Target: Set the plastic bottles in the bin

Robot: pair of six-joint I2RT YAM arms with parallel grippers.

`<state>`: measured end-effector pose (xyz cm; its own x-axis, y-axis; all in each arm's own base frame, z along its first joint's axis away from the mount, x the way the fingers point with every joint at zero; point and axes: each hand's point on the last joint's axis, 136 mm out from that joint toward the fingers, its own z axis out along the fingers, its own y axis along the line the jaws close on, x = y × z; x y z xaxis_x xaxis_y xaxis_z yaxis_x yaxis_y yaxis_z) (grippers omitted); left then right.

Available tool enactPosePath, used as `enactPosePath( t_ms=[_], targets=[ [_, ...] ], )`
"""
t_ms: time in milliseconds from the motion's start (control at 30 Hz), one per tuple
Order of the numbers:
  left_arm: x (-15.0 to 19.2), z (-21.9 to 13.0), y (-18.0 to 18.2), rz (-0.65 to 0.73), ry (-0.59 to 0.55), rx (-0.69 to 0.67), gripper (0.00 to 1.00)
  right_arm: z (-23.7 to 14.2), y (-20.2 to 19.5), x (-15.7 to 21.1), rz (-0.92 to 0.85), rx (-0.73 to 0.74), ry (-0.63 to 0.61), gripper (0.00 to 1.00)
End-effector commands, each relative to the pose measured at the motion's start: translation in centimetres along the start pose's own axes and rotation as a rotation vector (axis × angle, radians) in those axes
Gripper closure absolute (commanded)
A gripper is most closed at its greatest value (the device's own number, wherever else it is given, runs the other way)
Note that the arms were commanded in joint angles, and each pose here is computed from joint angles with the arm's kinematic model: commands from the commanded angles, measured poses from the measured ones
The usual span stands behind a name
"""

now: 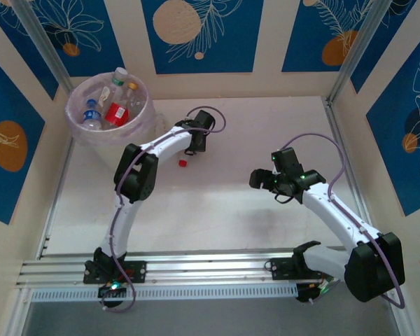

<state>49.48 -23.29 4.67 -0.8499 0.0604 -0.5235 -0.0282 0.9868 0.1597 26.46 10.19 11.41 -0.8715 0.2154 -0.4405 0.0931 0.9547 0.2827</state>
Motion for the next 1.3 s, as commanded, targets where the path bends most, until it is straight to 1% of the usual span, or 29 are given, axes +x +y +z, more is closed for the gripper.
enactPosePath(
  t_ms=[0,133,233,333,433,600,733,833,933,1067,1133,1200,1267],
  targets=[
    [-0.4,0.4,0.0,0.007,0.005,0.004,0.3,0.0,0.3,0.0,0.004,-0.012,0.011,0.1],
    [-0.7,0.2,0.0,0.01,-0.005,0.006,0.46,0.1,0.3,0.0,0.001,-0.012,0.012,0.1],
    [-0.9,-0.3,-0.3,0.012,-0.009,0.027,0.54,0.0,0.4,-0.1,0.003,-0.015,0.01,0.1],
    [-1.5,-1.8,-0.8,0.018,-0.031,0.061,0.59,0.1,0.3,0.0,0.006,-0.015,0.011,0.1],
    [-2.4,-4.1,-1.5,0.037,-0.075,0.097,0.59,0.3,0.4,0.1,0.008,-0.016,0.015,0.1],
    [-3.8,-9.1,-2.7,0.069,-0.145,0.182,0.59,0.4,0.5,0.1,0.006,-0.017,0.017,0.1],
    [-5.5,-14.0,-2.9,0.065,-0.21,0.271,0.59,0.4,0.5,0.0,0.004,-0.015,0.018,0.1],
    [-7.3,-18.5,-2.3,0.065,-0.286,0.344,0.59,0.4,0.5,0.0,0.004,-0.013,0.017,0.1],
    [-9.3,-23.7,-1.4,0.088,-0.393,0.411,0.59,0.5,0.4,0.0,0.003,-0.01,0.019,0.1],
    [-11.5,-30.2,1.7,0.121,-0.536,0.437,0.59,0.3,0.5,0.0,0.002,-0.009,0.017,0.1],
    [-12.7,-32.6,5.1,0.08,-0.572,0.412,0.6,0.2,0.4,0.0,-0.001,-0.006,0.015,0.1],
    [-13.8,-34.1,8.9,0.022,-0.592,0.375,0.62,0.2,0.2,0.1,-0.002,0.0,0.016,0.1],
    [-14.8,-34.7,13.0,-0.04,-0.618,0.329,0.63,0.2,0.2,0.0,-0.005,-0.002,0.016,0.1]
  ],
)
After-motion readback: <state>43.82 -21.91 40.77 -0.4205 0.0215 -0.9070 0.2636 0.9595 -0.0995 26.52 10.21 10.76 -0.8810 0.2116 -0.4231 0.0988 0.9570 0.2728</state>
